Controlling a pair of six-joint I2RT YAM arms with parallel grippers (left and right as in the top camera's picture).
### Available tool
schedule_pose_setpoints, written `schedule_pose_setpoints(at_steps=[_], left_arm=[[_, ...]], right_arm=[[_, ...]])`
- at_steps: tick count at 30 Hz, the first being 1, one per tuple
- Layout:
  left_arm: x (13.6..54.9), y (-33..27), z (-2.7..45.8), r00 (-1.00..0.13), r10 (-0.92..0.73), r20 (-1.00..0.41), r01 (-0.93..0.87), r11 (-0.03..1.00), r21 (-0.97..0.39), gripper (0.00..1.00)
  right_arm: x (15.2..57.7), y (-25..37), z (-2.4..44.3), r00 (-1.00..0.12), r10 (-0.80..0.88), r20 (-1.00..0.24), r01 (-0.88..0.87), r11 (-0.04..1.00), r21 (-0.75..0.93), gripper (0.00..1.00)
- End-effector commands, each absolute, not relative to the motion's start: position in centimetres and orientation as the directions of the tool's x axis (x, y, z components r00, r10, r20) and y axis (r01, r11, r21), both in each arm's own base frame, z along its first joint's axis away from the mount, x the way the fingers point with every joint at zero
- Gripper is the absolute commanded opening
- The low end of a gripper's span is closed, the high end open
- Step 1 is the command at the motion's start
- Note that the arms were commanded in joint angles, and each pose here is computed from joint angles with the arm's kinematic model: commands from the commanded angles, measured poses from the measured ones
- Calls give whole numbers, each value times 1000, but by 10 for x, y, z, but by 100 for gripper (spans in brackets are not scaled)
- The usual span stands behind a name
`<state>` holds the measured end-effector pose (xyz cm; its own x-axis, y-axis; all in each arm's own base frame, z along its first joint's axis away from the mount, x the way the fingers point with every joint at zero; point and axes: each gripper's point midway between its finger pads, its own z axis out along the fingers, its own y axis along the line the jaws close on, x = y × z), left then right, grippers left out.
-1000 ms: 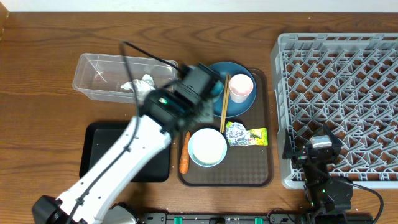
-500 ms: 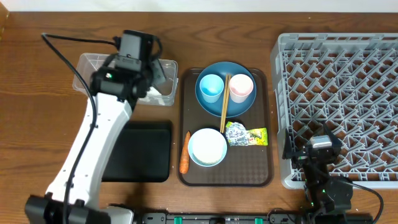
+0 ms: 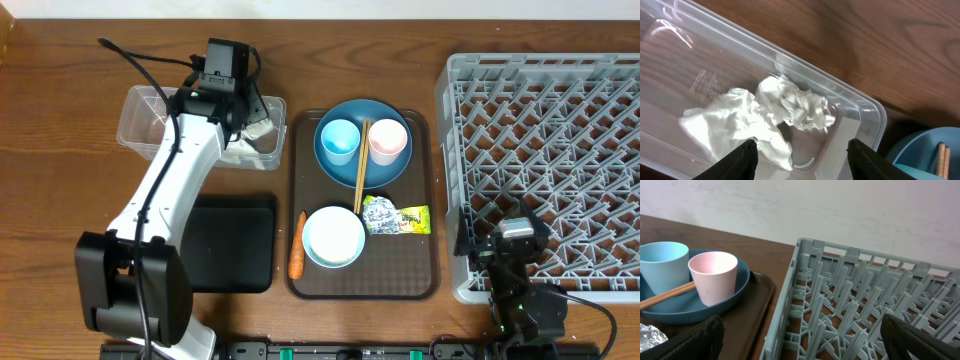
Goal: Sort waste into correct bins and load items into the dishwasher rack
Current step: 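Carry the tissue to the clear bin and open the left gripper, then move the left gripper over the foil and yellow snack wrappers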
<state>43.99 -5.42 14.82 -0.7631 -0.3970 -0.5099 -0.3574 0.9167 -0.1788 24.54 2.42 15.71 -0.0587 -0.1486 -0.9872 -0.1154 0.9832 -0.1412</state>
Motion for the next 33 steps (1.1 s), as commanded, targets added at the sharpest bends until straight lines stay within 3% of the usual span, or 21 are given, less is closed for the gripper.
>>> schedule_pose_setpoints(at_steps=[1,8,14,21,33], left_arm=[[436,-59,180,-739,-393,-547,-324,920,-222,65],[354,-121,193,-900,-284,-331,-170,927,-335,95],[287,-181,175,-986,-93,-140,-36,931,-364,98],[248,-231,169,-973,122,-194,172,949,-266,93],[211,-265,167,-944,209,-254,256,951,-171,94]], right_arm=[[246,21,156,-63,-158,-985,-103,983,-152,99],[246,21,156,-63,-158,-985,-103,983,-152,99],[246,21,156,-63,-158,-985,-103,983,-152,99],[246,21,156,-63,-158,-985,-103,983,-152,99],[246,21,156,-63,-158,-985,-103,983,-151,99]])
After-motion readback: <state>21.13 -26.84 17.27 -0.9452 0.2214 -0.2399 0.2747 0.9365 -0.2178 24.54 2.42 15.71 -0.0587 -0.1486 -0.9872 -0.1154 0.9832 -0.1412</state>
